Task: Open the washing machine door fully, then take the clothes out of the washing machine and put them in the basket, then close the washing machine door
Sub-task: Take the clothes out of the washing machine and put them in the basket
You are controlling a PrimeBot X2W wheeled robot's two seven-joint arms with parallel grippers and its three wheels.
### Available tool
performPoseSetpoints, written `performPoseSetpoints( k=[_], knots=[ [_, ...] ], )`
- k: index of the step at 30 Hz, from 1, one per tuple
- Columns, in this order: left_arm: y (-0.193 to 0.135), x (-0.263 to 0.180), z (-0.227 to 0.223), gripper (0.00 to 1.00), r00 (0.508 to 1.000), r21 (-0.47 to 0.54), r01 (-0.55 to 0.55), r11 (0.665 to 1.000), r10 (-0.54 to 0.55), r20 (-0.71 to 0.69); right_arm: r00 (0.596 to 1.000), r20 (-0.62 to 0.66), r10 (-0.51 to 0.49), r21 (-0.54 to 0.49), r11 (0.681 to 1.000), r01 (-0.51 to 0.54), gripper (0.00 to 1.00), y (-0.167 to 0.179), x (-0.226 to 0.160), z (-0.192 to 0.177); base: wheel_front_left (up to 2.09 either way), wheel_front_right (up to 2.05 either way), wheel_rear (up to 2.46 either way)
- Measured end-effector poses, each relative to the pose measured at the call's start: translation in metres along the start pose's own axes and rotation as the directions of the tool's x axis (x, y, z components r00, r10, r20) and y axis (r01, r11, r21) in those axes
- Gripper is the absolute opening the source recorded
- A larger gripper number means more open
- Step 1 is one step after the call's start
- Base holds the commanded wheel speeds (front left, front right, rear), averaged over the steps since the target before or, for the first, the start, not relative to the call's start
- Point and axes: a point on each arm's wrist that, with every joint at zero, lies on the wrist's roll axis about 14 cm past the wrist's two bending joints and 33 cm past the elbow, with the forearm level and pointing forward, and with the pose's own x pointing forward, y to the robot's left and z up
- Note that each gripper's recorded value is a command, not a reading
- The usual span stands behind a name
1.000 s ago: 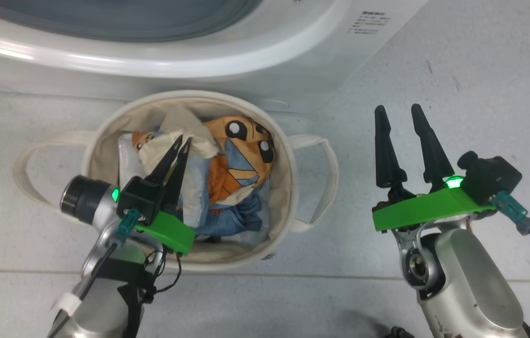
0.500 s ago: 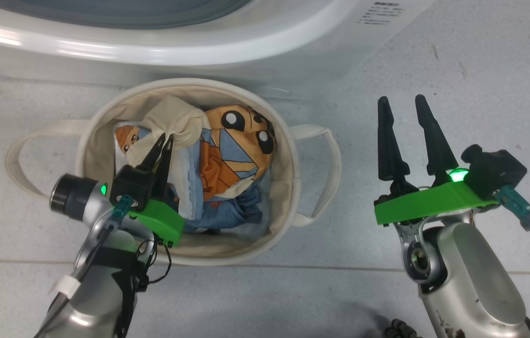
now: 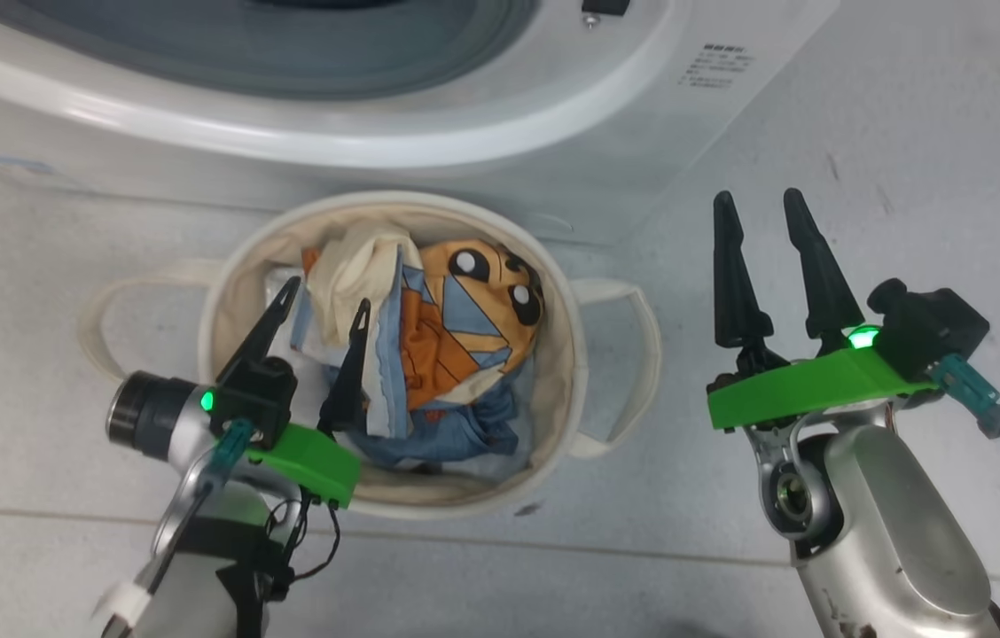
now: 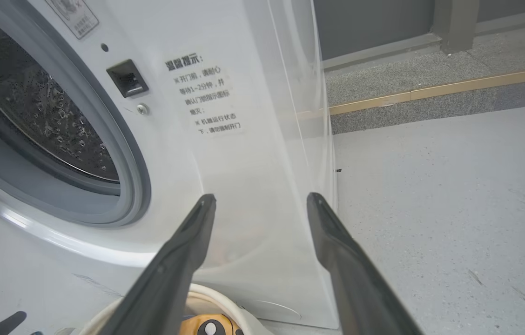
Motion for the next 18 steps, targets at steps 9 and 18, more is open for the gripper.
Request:
performPoseSetpoints(
  k=[9,18],
  knots=[
    [0.023,-0.043,0.102,1.00,0.950,-0.083,-0.101,0.991,0.121,0.287,0.997,0.069,0.018,-0.003,1.000,-0.018,1.00,0.016,-0.015,0.033,0.00,0.00,0.00],
    [0.035,-0.102,0.139,1.00,0.898,-0.126,-0.172,0.977,0.209,0.388,0.992,0.116,0.050,-0.005,0.999,-0.050,1.00,0.037,-0.038,0.055,0.00,0.00,0.00]
  ],
)
